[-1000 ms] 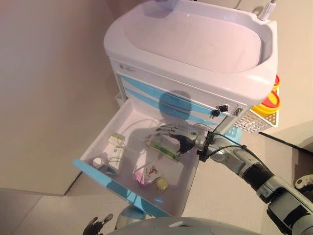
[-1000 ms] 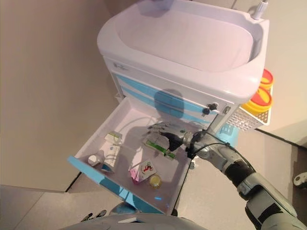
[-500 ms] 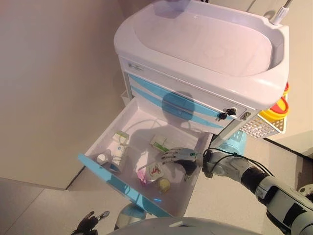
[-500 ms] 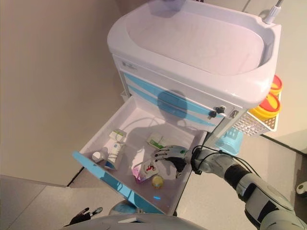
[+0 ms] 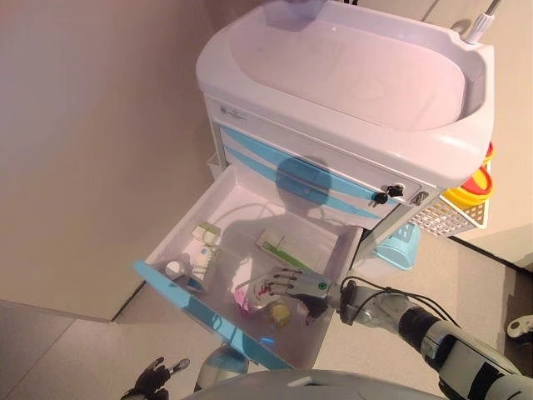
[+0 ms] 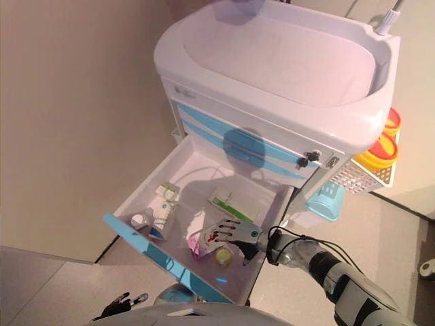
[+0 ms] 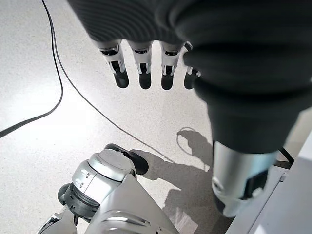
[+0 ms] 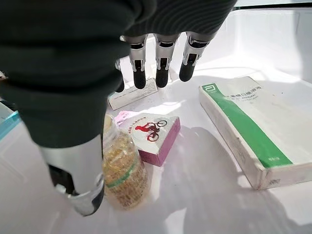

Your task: Open the drawer and pick up the medicine

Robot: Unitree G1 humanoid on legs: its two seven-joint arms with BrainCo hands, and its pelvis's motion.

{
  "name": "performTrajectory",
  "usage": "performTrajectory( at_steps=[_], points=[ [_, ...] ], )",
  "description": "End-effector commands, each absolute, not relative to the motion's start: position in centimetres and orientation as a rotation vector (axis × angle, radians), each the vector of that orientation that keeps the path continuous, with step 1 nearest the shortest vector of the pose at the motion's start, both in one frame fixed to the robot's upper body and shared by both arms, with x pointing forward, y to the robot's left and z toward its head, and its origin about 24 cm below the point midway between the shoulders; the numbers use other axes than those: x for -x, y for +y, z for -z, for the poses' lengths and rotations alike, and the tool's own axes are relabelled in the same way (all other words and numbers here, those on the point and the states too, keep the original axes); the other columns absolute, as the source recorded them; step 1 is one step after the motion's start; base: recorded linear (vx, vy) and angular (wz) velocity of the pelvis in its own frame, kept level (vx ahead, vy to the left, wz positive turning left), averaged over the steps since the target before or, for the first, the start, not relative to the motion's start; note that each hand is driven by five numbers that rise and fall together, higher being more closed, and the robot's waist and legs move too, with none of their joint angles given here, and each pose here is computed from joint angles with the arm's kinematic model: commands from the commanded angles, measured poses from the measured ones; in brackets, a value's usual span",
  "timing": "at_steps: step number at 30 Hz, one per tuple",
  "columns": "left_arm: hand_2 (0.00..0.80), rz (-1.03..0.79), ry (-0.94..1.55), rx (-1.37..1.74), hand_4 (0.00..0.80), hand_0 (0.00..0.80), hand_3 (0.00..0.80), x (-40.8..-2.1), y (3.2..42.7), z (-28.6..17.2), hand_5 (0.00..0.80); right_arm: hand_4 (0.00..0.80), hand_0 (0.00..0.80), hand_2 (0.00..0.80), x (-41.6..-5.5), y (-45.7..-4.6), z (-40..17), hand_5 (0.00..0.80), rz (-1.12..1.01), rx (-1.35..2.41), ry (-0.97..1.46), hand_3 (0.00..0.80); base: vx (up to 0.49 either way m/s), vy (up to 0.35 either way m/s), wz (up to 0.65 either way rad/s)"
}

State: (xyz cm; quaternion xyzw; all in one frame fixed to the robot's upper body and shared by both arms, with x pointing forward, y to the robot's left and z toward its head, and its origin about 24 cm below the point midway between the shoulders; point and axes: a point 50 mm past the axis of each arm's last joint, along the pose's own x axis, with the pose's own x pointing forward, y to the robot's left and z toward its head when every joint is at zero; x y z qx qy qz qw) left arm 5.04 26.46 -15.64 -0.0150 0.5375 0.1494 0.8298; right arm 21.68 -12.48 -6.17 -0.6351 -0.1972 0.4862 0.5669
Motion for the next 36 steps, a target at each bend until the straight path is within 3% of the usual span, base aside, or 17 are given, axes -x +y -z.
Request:
performTrajectory(
  at_steps=[1,21,36],
  points=[
    [0.0,-0.245,1.148,-0.013,0.0,0.0,0.0,-5.2,25.9,15.8,0.0,0.0,0.0,0.0,-21.2,-11.1,5.8,0.0,-1.135,1.428,-0.564,0.0,0.004,-0.008,0.07],
    [0.0,-0.204,1.153,-0.032,0.0,0.0,0.0,-5.2,25.3,16.0,0.0,0.0,0.0,0.0,-19.2,-10.9,7.8,0.0,-1.135,1.37,-0.531,0.0,0.009,-0.001,0.03],
    [0.0,-0.201,1.163,-0.026,0.0,0.0,0.0,-4.9,23.3,16.5,0.0,0.0,0.0,0.0,-19.6,-10.3,8.0,0.0,-1.023,1.384,-0.501,0.0,0.002,-0.001,0.01]
  ],
)
